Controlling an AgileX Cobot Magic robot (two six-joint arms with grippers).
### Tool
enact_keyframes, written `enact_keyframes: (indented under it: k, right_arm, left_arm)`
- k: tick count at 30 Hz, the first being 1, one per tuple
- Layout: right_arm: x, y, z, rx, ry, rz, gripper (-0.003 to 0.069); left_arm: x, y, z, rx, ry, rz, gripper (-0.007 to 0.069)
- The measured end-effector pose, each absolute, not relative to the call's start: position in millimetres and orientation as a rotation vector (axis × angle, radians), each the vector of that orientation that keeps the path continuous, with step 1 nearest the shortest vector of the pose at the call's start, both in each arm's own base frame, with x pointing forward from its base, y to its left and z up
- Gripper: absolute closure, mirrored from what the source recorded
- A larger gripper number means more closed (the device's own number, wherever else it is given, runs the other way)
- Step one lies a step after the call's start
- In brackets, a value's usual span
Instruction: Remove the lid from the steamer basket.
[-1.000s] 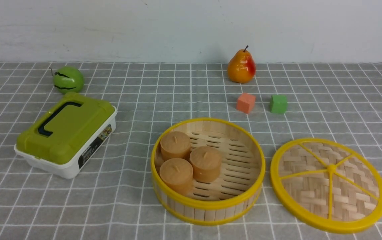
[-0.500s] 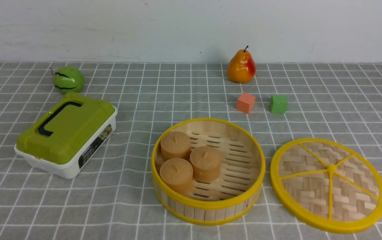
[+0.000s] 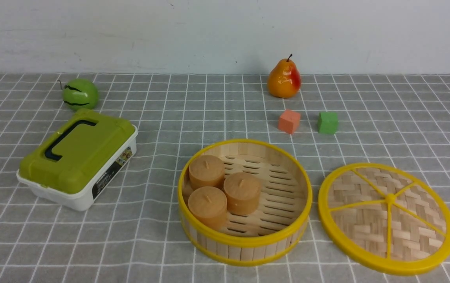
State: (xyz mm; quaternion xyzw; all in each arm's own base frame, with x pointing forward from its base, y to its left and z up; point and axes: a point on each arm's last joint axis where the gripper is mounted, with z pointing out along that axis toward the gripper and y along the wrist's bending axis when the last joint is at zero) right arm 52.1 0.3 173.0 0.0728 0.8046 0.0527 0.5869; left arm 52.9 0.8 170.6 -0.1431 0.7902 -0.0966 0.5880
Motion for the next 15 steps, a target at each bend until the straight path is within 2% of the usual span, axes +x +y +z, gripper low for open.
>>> enact_keyframes:
  k: [15]
  right_arm:
    - [52.1,0.3,173.0,0.17,1.875,0.123,0.0577]
  left_arm:
    - [52.9,0.8,170.6,-0.333,1.841,-0.225,0.0386]
